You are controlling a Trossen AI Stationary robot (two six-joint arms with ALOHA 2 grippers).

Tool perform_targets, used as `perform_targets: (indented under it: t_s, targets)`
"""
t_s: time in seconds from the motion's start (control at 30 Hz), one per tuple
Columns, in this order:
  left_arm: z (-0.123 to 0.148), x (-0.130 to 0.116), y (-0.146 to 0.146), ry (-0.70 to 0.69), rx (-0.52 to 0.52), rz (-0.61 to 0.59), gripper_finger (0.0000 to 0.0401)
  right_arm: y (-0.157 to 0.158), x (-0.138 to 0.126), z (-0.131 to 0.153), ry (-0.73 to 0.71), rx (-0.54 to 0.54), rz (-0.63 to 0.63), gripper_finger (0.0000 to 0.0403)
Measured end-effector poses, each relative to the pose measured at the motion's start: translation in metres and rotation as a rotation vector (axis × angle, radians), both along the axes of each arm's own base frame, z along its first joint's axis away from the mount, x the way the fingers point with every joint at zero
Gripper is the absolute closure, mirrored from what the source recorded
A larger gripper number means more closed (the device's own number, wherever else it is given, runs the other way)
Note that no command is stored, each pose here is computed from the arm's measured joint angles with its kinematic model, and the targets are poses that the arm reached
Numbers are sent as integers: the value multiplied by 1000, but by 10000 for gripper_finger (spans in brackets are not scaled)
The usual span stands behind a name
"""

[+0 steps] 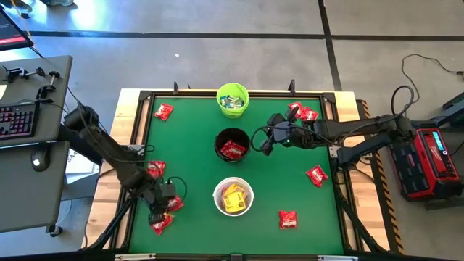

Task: Sort candy by brand, put in halloween buckets
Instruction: Put the red chocolate into the black bucket

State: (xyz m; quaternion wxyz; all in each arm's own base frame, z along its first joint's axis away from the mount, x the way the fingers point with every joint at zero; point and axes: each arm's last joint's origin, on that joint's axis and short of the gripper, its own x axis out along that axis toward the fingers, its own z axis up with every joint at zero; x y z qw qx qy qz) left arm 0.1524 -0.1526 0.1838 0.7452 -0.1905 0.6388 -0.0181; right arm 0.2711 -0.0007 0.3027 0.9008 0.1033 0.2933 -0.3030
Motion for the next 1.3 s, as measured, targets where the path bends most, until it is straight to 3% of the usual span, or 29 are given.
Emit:
perform_targets:
  t_s: [0.27,0.5,0.77,1.07,1.3]
  targets:
    - [-9,9,10,25,58,96,194,0,0,0,3,-4,3,402]
    - [-28,13,17,56,-26,227,169,0,0,0,4,-5,4,402]
    - [-30,13,18,63,-39,305,135,0,0,0,0,-1,0,402]
    - [-30,15,22,-23,42,384,122,0,0,0,1,-1,0,402]
    - [-36,18,21,-59,115,315,122,0,0,0,3,-3,2,402]
